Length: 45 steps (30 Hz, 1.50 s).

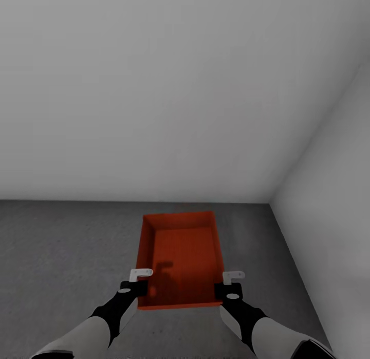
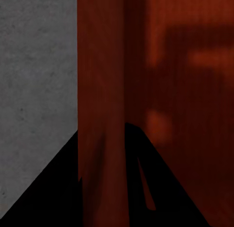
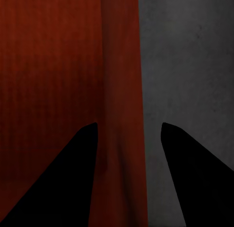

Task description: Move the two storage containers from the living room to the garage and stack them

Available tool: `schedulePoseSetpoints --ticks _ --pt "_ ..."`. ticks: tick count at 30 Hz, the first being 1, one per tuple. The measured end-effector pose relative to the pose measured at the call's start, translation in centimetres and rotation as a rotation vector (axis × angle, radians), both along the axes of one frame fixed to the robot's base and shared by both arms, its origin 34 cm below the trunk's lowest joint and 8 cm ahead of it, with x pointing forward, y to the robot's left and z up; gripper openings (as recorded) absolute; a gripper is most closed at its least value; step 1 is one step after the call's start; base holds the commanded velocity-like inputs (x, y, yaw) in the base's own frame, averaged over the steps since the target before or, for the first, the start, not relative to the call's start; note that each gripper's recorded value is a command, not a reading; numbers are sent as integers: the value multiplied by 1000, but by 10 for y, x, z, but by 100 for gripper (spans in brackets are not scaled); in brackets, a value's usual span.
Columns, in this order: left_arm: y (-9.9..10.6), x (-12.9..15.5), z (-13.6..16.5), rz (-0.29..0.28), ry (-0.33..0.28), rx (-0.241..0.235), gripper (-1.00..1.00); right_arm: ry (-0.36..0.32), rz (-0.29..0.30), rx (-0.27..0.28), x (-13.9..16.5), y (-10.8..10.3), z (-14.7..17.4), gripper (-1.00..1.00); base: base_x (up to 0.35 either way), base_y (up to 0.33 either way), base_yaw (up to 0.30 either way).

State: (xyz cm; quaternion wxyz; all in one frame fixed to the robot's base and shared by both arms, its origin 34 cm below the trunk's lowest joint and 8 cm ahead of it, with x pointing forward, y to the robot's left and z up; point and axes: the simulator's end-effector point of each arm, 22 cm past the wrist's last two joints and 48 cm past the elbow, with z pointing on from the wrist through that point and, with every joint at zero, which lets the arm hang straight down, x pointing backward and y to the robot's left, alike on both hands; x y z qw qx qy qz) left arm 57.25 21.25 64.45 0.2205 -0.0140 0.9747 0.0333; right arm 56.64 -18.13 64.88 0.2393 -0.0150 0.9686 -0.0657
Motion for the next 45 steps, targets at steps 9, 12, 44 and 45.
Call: schedulePoseSetpoints --ticks 9,12,44,45 --pt "0 -5 -7 1 12 -2 -100 13 2 -2 -4 0 -6 -100 0 0 0" --pt "0 -7 -9 1 17 -1 -100 18 3 -2 -6 0 -9 -100 0 0 0" --pt "0 -16 -29 2 49 -2 -100 50 3 -2 -15 0 -28 -100 0 0 0" --pt "0 -16 -29 2 49 -2 -100 50 3 -2 -15 0 -28 -100 0 0 0"
